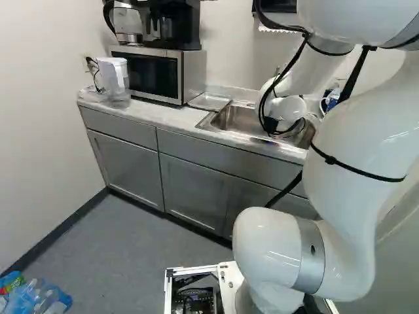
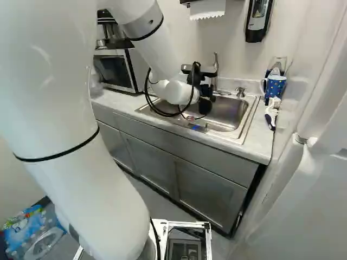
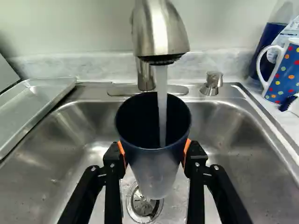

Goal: Rinse the cup and place it in the tray

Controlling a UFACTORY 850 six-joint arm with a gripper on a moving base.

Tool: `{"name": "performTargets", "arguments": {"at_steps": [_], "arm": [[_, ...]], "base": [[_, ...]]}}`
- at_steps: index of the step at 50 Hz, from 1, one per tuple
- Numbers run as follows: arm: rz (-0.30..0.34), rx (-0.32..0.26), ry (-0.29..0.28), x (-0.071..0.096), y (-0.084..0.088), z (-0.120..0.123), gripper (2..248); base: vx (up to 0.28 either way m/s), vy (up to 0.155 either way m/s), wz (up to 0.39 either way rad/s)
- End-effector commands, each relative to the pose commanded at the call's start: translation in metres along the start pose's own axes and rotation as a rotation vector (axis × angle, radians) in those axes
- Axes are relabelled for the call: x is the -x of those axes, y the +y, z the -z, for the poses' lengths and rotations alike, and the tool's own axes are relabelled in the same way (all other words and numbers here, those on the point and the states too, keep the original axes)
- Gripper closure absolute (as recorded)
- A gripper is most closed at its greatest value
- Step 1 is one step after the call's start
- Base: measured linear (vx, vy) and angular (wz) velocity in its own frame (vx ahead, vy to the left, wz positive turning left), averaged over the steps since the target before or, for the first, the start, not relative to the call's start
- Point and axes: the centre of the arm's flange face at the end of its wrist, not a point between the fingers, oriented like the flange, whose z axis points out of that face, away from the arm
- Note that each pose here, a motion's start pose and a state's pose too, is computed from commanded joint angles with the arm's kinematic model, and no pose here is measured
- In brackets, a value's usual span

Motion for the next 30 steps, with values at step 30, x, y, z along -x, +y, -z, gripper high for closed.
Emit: {"name": "performTargets", "arguments": {"at_steps": [30], "arm": [[-0.001, 0.003, 0.0, -0.0004, 0.0013, -0.0008, 124]], "base": [[0.0, 0.0, 0.0]]}}
